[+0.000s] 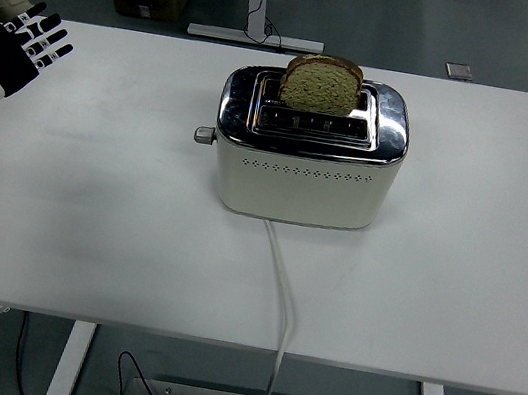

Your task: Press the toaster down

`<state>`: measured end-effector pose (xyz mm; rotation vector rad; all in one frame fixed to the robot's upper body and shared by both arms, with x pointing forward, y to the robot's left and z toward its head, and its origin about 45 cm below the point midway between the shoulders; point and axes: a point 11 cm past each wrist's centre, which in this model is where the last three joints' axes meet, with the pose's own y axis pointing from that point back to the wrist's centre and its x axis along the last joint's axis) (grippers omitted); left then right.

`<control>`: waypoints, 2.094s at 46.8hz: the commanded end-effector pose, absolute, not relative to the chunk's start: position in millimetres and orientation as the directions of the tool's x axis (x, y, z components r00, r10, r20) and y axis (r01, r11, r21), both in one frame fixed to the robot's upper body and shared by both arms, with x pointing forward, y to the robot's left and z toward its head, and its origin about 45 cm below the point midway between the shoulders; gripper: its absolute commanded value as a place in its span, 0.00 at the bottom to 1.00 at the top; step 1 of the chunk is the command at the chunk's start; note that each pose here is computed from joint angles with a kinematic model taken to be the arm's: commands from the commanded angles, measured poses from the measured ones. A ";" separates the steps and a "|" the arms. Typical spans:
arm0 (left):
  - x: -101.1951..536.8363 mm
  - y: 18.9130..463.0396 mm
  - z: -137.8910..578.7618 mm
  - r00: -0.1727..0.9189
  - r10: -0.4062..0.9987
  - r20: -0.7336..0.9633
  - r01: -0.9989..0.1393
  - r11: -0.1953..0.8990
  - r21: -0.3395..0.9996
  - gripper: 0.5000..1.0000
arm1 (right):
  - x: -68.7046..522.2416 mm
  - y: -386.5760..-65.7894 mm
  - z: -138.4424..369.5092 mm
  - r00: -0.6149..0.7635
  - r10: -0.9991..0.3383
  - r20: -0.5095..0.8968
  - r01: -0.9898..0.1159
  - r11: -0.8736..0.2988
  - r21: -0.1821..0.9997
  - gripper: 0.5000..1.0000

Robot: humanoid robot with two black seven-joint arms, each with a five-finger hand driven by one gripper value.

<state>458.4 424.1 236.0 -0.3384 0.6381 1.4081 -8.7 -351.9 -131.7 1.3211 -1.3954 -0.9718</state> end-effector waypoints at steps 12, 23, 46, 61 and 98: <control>462.1 415.4 248.5 0.074 0.803 -0.591 -0.974 0.186 0.130 1.00 | -8.6 -351.8 -131.6 0.036 -0.993 0.112 -0.241 0.100 0.965 1.00; 460.6 380.3 282.9 0.175 0.810 -0.560 -0.953 0.283 0.111 1.00 | -8.6 -351.8 -131.6 0.036 -0.993 0.112 -0.241 0.100 0.965 1.00; 428.9 332.4 349.8 0.483 0.868 -0.114 -0.830 0.495 0.255 1.00 | -8.4 -351.3 -131.7 0.034 -0.993 0.111 -0.241 0.099 0.965 1.00; 415.8 289.1 355.9 0.740 0.641 0.205 -0.648 0.596 0.475 1.00 | -8.6 -351.9 -131.6 0.033 -0.993 0.112 -0.241 0.101 0.965 1.00; 405.8 284.0 329.7 0.858 0.314 0.407 -0.513 0.512 0.689 1.00 | -6.9 -351.9 -131.6 0.033 -0.993 0.112 -0.242 0.101 0.965 1.00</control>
